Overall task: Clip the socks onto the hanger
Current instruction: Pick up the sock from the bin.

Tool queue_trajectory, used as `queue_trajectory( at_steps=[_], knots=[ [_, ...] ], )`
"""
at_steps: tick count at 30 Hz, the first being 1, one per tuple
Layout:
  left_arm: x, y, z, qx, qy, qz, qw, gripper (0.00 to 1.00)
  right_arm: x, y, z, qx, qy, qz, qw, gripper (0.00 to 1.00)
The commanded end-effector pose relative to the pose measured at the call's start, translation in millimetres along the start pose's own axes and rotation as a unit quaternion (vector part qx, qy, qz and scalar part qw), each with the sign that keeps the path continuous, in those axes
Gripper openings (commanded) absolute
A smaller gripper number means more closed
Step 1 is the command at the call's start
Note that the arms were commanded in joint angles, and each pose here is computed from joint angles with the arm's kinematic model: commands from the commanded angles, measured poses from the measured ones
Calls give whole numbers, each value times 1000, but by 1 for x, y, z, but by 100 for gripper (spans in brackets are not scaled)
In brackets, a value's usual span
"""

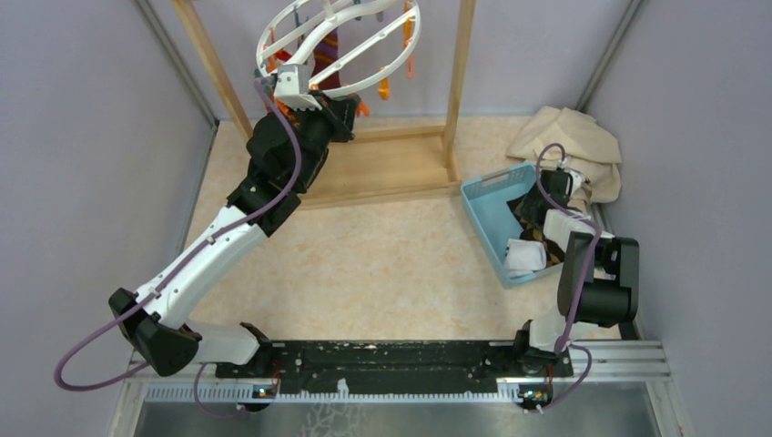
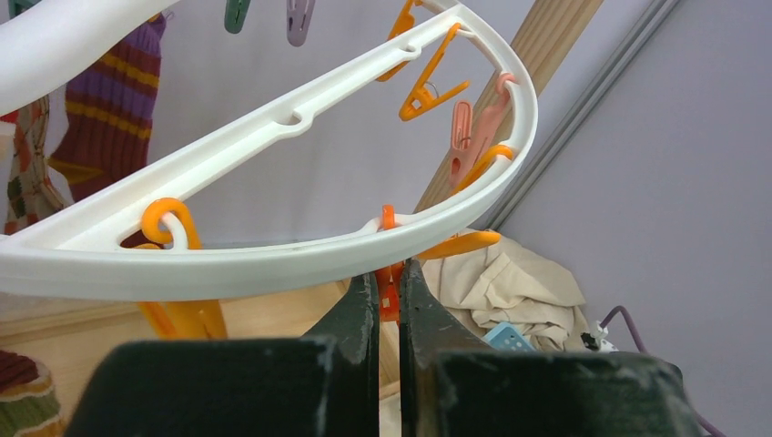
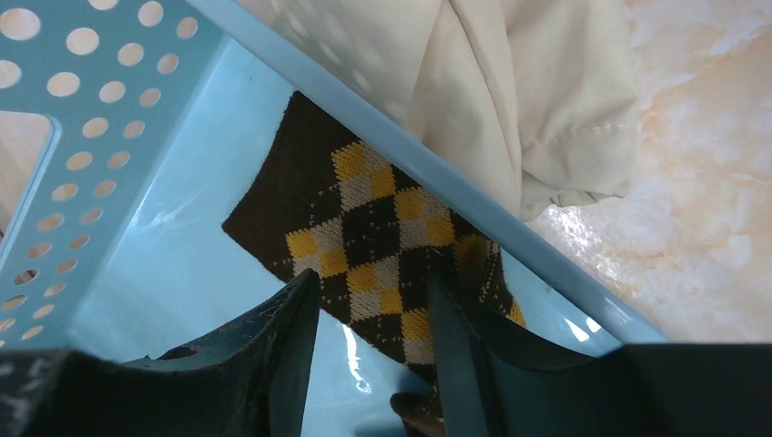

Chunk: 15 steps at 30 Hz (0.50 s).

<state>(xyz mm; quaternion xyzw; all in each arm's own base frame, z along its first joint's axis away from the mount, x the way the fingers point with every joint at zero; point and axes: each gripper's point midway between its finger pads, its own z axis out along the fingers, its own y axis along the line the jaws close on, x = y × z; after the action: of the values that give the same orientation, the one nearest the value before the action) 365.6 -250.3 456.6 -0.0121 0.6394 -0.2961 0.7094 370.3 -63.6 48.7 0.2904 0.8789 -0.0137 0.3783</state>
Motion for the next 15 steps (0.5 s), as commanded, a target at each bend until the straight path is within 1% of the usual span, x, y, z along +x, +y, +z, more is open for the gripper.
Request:
queue_trajectory(
  at_steps=[1,3,6,10,14,15],
  knots=[
    [-6,-7,-4,18,-5,-5,1000,0,-33,22,2,-33,-37,16,999,47],
    [-6,-6,-4,17,-4,-4,1000,0,-44,27,-1,-46,-57,20,997,47],
    [-5,-5,-4,14,-5,-3,1000,0,-48,33,0,-60,-62,17,996,47],
    [-3,-6,-3,16,-2,-3,1000,0,-47,51,8,-85,-40,-12,995,48],
    [-3,-6,-2,16,-3,-2,1000,0,-50,62,19,-73,-38,-37,996,52],
    [-3,-5,-2,15,-3,0,1000,0,-41,61,22,-68,-22,-41,997,53]
  ],
)
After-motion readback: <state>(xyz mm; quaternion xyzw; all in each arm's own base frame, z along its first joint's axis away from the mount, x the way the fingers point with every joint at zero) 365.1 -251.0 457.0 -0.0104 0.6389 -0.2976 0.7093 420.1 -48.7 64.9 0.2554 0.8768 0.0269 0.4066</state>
